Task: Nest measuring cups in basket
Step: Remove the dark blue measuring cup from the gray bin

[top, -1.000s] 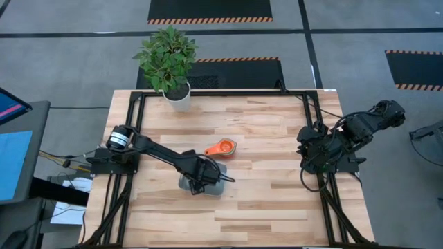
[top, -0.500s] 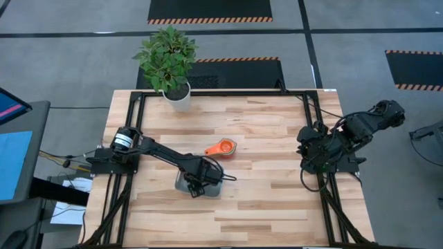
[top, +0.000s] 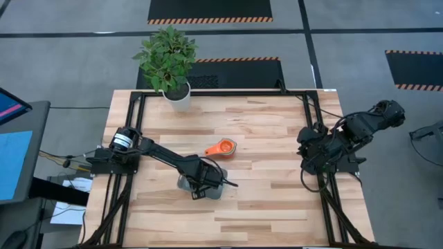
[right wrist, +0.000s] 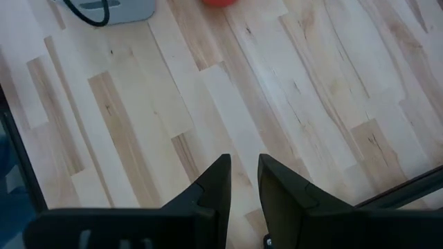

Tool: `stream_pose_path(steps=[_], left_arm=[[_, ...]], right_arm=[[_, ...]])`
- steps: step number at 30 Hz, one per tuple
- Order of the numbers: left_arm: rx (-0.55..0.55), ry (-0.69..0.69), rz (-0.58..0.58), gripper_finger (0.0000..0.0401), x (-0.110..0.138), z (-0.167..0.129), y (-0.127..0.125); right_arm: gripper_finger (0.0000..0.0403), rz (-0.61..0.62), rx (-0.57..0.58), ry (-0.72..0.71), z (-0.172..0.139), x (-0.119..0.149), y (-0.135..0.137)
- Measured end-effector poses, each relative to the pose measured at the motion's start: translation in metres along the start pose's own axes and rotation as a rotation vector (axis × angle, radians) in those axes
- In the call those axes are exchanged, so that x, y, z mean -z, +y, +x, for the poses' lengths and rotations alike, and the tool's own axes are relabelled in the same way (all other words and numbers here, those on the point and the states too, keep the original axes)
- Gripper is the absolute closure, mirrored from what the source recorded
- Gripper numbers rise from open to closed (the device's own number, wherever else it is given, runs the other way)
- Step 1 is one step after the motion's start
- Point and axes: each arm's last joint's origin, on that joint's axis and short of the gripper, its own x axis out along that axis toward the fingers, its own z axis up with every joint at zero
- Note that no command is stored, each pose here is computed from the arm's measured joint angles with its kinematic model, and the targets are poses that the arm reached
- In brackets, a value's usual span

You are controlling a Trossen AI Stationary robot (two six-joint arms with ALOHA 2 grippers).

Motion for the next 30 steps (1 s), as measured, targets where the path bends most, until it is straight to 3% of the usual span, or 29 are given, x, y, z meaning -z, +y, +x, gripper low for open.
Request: stream_pose_path(steps=[4,15,30], left_arm=[[0.029,-0.074,0.005,0.0395,-0.007,0.000,-0.003],[0.049,-0.172,0.034,0.0401,-0.013,-0.002,-0.011],[0.031,-0.374,0.207,0.0401,-0.031,-0.003,-0.018]], right_arm=[[0.0305,0.000,-0.001,0.000,0.000,0.000,0.000],[0.0305,0.002,-0.015,-0.018,0.006,-0.006,0.010],[0.0305,-0.432,0.082,-0.029,0.070,-0.044,0.060]])
